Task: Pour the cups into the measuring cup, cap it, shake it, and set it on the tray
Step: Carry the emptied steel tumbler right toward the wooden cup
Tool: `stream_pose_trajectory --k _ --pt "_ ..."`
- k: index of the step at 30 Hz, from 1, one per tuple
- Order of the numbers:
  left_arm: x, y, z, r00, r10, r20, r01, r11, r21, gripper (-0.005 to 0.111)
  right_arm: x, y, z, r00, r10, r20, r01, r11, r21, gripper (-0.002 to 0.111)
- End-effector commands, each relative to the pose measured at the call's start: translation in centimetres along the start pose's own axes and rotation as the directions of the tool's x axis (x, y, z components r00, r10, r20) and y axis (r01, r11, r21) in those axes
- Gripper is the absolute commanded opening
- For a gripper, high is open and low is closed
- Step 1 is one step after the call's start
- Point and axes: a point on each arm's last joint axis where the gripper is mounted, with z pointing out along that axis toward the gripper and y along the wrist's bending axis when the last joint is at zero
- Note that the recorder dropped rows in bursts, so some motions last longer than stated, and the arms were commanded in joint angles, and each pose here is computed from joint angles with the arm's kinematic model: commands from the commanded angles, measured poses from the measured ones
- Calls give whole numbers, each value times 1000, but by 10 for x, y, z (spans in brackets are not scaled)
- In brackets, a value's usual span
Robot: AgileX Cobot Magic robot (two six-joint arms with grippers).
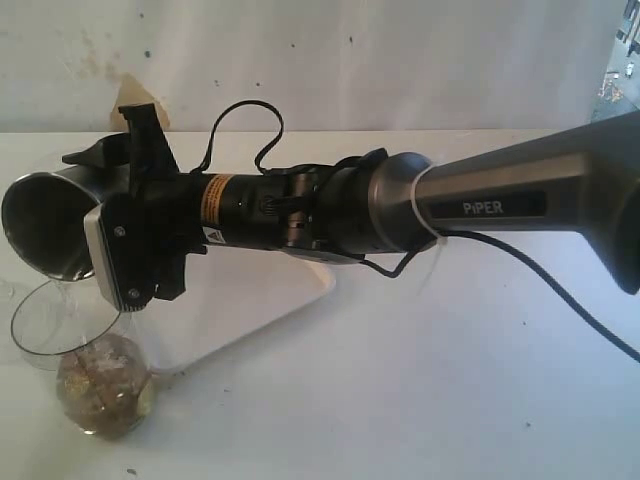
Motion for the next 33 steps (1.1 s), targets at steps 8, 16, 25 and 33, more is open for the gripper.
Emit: stream_pose_trajectory --k 8,16,25,33 --pt "1 0 0 1000 -3 0 3 1000 6 0 -6 -15 -3 1000 -8 21 6 999 52 0" --pt "1 0 0 1000 -3 0 3 1000 6 0 -5 -15 -3 922 385 35 -386 921 47 0" --pt "1 0 0 1000 -3 0 3 1000 6 0 13 -26 -10 696 717 29 -713 686 144 0" --pt "1 0 0 1000 -3 0 3 1000 6 0 44 -48 -33 486 872 63 -850 455 264 0"
